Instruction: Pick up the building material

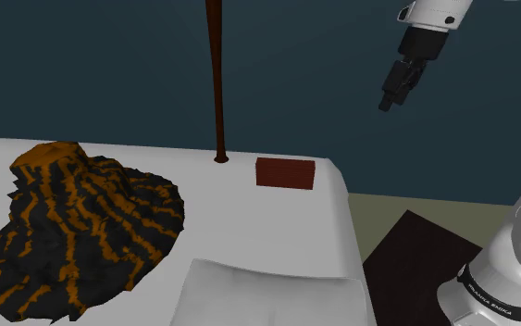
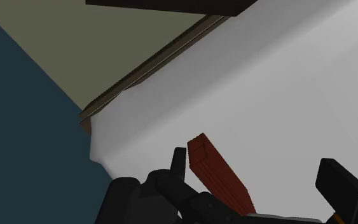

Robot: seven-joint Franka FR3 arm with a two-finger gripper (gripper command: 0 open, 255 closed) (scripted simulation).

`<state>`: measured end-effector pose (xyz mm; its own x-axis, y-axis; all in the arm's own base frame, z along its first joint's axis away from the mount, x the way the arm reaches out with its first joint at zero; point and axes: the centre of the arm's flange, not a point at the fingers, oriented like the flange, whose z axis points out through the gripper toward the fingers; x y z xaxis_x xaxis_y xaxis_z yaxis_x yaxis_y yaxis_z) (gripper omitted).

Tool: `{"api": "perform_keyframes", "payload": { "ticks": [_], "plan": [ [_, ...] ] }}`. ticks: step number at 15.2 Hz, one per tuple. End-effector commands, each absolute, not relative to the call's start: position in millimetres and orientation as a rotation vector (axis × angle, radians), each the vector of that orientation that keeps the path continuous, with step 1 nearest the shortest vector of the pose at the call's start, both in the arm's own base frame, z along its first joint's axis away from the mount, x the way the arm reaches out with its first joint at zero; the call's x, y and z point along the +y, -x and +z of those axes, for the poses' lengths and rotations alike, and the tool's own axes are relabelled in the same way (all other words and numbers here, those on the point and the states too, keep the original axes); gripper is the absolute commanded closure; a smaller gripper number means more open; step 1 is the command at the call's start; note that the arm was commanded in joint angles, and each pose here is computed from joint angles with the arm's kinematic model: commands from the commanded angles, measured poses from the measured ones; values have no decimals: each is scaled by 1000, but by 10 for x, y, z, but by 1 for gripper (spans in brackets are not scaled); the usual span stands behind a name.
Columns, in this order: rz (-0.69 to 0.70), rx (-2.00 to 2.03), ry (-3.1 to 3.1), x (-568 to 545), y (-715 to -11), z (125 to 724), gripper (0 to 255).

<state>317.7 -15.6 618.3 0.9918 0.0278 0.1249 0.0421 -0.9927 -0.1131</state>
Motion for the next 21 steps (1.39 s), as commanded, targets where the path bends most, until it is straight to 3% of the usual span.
{"api": "perform_keyframes", "payload": {
  "ticks": [1,21],
  "plan": [
    [-187,-53,3020,-156,-3177,6183,0],
    [-56,-643,3034,442,-5281,4512,0]
  ]
}}
